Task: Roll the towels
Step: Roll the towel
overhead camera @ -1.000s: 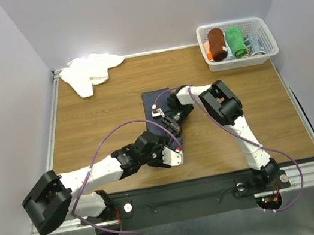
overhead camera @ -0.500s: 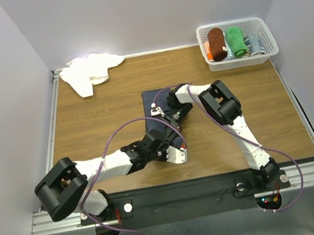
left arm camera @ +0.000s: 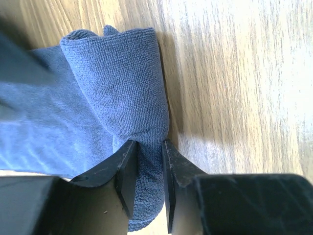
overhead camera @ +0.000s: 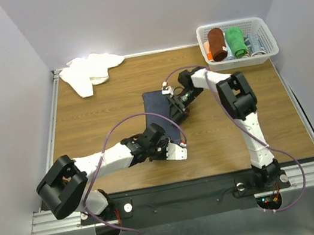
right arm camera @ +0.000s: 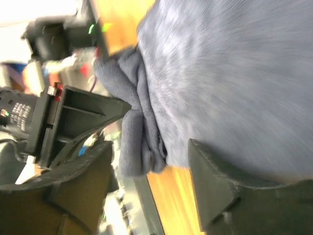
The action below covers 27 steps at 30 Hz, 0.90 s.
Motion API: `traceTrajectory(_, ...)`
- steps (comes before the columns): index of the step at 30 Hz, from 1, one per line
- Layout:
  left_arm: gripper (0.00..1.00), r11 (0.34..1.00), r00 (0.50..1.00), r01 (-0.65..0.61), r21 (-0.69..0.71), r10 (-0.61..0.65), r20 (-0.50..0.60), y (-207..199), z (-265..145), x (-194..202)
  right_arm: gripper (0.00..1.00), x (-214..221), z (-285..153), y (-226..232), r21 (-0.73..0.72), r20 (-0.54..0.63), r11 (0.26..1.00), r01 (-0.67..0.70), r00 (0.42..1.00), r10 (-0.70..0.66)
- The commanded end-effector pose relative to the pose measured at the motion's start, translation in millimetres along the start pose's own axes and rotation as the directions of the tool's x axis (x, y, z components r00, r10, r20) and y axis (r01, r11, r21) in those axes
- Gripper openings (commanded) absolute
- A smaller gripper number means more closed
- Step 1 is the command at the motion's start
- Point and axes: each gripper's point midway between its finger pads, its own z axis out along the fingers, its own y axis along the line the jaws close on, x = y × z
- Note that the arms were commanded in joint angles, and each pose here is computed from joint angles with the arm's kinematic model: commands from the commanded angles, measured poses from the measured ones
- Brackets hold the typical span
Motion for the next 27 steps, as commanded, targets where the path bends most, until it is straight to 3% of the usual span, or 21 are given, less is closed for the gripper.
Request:
traceTrajectory(1,0.00,0.961,0.988,0.152,0.232,-0.148,-0.036,-40.4,-3.3,15.1,0.72,-54.2,-55.7,20.2,0.219,0.183,0.964,0.153,0.964,-0.195)
traceTrajectory(3,0.00,0.948,0.980,0.198,0.251,-0.195,-0.036,-30.8,-7.4,15.7,0.83,-58.9,-75.6,31.3,0.283,0.220,0.942,0.178,0.944,-0.245)
traceTrajectory(5,0.00,0.922,0.971,0.236,0.308,-0.239,-0.030,-32.4,-5.6,14.7,0.86,-60.9,-92.9,36.4,0.336,0.244,0.919,0.205,0.924,-0.295)
traceTrajectory(6,0.00,0.911,0.962,0.269,0.313,-0.272,-0.035,-24.5,-8.8,17.2,0.97,-60.4,-103.9,45.6,0.386,0.251,0.894,0.227,0.907,-0.338)
traceTrajectory(10,0.00,0.842,0.931,0.348,0.412,-0.363,-0.045,-23.7,-7.0,18.7,1.00,-45.9,-128.2,64.3,0.521,0.223,0.798,0.303,0.854,-0.470)
traceTrajectory(15,0.02,0.734,0.884,0.434,0.523,-0.458,-0.091,-16.0,-6.6,27.0,1.00,-9.9,-135.4,74.7,0.600,0.165,0.717,0.356,0.821,-0.546)
traceTrajectory(17,0.02,0.671,0.855,0.474,0.570,-0.506,-0.114,-19.2,-3.7,29.0,0.98,1.0,-140.1,93.2,0.623,0.142,0.664,0.412,0.776,-0.614)
traceTrajectory(22,0.05,0.607,0.808,0.533,0.590,-0.573,-0.141,2.0,6.8,37.3,0.84,33.0,-122.7,102.0,0.640,0.073,0.595,0.486,0.733,-0.677)
traceTrajectory(23,0.05,0.574,0.793,0.549,0.608,-0.587,-0.162,3.3,11.9,38.5,0.83,32.8,-113.4,115.1,0.645,0.043,0.541,0.540,0.681,-0.731)
traceTrajectory(25,0.05,0.543,0.779,0.564,0.622,-0.600,-0.181,4.7,16.6,44.5,0.83,37.0,-100.8,104.1,0.685,-0.023,0.478,0.550,0.672,-0.740)
traceTrajectory(26,0.05,0.524,0.770,0.576,0.628,-0.607,-0.200,4.6,22.3,48.5,0.83,35.0,-78.3,110.4,0.673,-0.085,0.419,0.610,0.626,-0.775)
traceTrajectory(27,0.05,0.514,0.762,0.585,0.628,-0.614,-0.207,5.0,24.2,51.6,0.82,35.4,-68.2,106.0,0.677,-0.133,0.383,0.628,0.617,-0.776)
